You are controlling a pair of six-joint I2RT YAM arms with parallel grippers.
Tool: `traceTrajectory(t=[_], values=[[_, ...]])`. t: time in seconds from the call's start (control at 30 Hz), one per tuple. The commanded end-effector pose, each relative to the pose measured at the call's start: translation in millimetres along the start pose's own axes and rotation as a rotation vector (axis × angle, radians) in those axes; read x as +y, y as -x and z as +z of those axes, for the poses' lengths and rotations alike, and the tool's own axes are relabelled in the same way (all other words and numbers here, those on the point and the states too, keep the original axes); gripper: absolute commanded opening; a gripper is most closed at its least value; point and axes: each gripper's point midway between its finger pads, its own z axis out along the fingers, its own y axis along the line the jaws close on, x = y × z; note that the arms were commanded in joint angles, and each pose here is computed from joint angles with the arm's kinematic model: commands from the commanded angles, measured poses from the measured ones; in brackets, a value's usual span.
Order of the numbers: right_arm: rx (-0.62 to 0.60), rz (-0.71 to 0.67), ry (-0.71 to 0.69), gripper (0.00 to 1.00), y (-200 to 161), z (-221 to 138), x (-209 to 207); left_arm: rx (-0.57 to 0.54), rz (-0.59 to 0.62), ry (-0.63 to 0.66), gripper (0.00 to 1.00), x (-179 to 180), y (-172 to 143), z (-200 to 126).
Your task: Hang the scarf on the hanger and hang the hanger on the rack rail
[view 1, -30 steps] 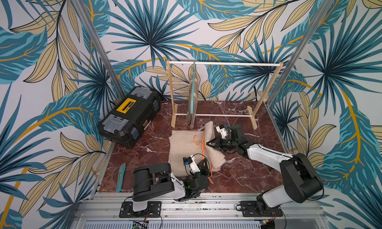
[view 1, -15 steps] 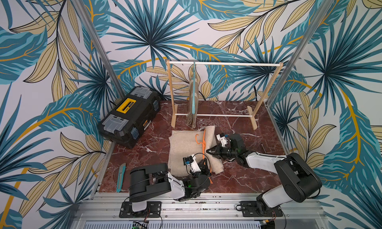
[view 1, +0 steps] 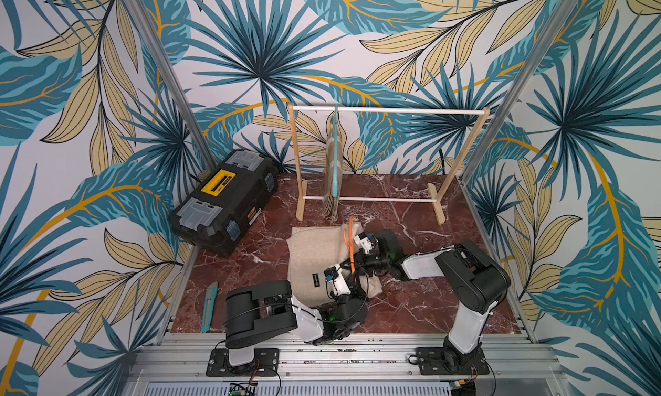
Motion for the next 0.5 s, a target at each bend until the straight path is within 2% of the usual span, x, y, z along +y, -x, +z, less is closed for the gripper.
traceTrajectory(t=[0.0,0.07,0.27,0.4,0.47], values=[[0.074,-0.086,-0.118,0.18,-23.8,-1.4,-16.2,0.075,-0.055,-0.123,0.0,-40.0,-9.9,-4.3],[0.054,-0.135,-0.193,0.25,-21.9,-14.5,-16.0,0.076,-0.053,-0.117,0.0,-36.5,-9.4,-5.3],[-0.07,-0.223,-0.297,0.34,-6.4,-53.2,-0.2,0.079,-0.053,-0.1,0.0,-28.4,-8.3,-7.7],[-0.132,-0.245,-0.384,0.46,6.4,-68.1,1.8,0.077,-0.05,-0.09,0.0,-23.7,-7.0,-9.1],[-0.148,-0.241,-0.418,0.48,9.9,-73.3,0.7,0.078,-0.047,-0.085,0.0,-22.6,-7.3,-9.1]])
